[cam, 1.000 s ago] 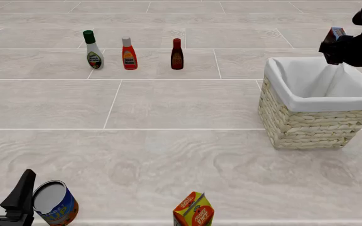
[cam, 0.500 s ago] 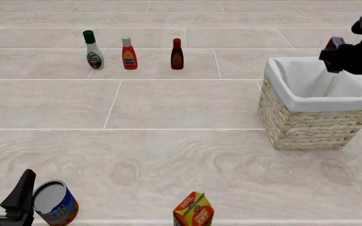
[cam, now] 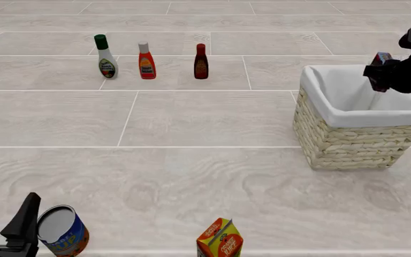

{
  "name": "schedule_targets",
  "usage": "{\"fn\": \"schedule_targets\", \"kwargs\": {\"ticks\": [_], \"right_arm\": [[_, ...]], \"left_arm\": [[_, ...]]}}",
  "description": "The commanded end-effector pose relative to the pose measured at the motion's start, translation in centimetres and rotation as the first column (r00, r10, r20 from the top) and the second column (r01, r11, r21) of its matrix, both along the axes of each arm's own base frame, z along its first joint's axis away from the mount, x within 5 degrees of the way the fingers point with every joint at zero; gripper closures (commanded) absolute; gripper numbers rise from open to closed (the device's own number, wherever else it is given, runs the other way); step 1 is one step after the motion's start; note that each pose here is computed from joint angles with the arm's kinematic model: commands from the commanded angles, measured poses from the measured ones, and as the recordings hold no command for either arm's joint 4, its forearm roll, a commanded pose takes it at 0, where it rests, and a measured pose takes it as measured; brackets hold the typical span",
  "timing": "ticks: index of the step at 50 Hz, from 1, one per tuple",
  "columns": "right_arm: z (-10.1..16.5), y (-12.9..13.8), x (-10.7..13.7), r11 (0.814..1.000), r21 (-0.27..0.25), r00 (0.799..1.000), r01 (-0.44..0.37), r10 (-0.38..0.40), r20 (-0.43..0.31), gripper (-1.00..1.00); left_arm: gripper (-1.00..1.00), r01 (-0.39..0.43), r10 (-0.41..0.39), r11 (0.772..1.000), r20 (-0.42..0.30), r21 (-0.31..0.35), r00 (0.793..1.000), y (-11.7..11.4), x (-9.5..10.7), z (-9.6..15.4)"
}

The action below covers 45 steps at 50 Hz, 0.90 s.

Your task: Pick the chocolate pudding and place it in the basket.

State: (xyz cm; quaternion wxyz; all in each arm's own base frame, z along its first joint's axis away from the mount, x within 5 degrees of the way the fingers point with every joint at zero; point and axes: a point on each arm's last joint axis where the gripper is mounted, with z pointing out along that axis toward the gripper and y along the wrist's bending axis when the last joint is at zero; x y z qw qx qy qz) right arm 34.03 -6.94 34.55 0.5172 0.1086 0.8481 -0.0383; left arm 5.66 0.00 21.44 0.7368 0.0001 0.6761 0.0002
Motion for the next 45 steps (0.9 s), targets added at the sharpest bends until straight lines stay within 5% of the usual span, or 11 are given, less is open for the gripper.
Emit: {"fn": "schedule_targets", "kwargs": {"ticks": [1,45], "right_arm": [[-0.6,-0.2,0.3,1.000,0.015,1.000,0.011,-0.011,-0.014,1.00],[-3.7,-0.4,2.0,0.999,0.049,0.996,0.020,-0.016,-0.083,1.00]], "left_arm": [[-1.00,0.000,0.000,1.000,0.000,0.000,1.000,0.0,0.0,0.0],[-1.00,0.000,0.000,1.000,0.000,0.000,1.000,0.0,0.0,0.0]]}}
